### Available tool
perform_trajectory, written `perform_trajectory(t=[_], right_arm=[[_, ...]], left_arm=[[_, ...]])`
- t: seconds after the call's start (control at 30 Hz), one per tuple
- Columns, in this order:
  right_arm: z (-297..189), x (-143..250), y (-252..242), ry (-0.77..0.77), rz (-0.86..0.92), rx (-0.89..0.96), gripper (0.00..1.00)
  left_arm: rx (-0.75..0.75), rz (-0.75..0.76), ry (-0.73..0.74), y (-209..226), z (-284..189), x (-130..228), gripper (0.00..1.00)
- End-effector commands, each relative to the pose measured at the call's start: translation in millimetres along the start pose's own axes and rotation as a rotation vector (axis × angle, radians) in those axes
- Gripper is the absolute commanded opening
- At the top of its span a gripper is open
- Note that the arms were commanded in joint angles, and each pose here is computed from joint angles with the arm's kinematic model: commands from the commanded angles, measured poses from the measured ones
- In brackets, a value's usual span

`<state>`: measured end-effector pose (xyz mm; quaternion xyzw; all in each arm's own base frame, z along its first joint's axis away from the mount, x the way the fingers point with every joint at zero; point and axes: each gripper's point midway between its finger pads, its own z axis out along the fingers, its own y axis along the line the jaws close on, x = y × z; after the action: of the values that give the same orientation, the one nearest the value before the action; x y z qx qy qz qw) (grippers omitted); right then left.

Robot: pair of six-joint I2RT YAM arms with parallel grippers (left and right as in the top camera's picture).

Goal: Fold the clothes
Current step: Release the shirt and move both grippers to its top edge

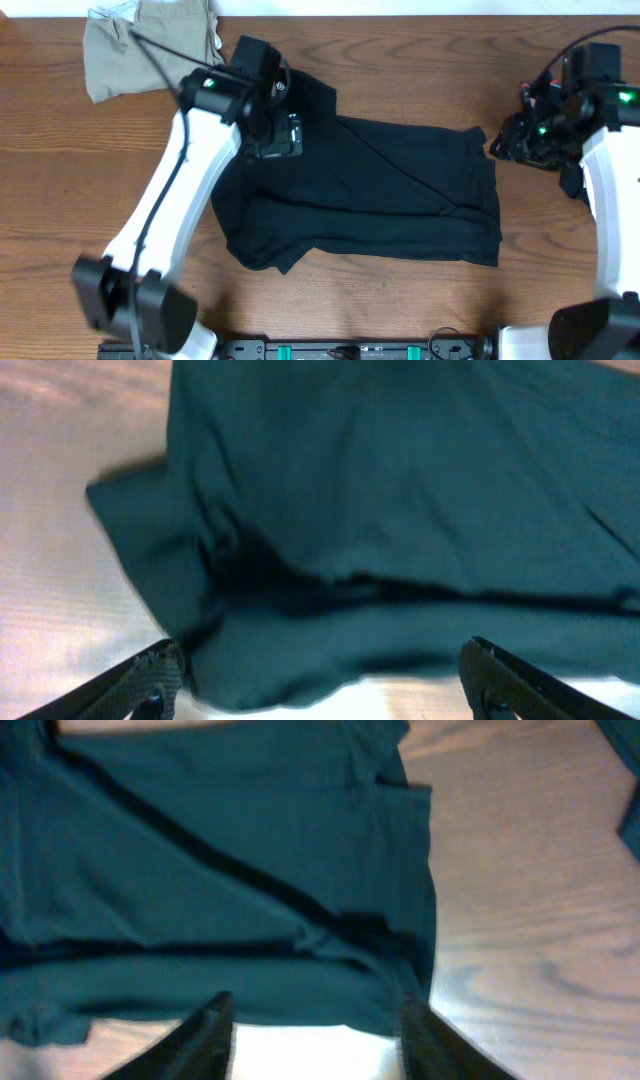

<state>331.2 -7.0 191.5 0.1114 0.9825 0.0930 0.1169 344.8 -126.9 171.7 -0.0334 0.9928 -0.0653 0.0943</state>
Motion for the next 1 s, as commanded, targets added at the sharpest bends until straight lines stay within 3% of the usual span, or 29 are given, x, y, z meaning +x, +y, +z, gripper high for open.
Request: perform_trajectory(t=[0.0, 0.1, 0.23, 0.43, 0.97], right_arm=[[28, -7, 4, 0.042, 0.011, -0.004, 0.32], [46, -16, 4, 0.055, 0.039, -0.003, 0.20], [81, -21, 3, 0.107, 0.053, 0.005, 0.02], [125, -25, 6, 0.159, 0.056, 0.004, 0.01], [188, -26, 21, 0.200, 0.029, -0.010, 0.01]], left_arm=[[-0.039, 0.049, 0.029, 9, 30, -12, 0.90], [-0.043, 0.030, 0.035, 13, 51, -23, 0.90], [-0.062, 0.008, 0.075, 22, 76, -26, 0.81], [-0.073, -0.007, 0.101, 29, 103, -32, 0.74], [-0.053, -0.013, 0.159, 26, 148, -30, 0.73]])
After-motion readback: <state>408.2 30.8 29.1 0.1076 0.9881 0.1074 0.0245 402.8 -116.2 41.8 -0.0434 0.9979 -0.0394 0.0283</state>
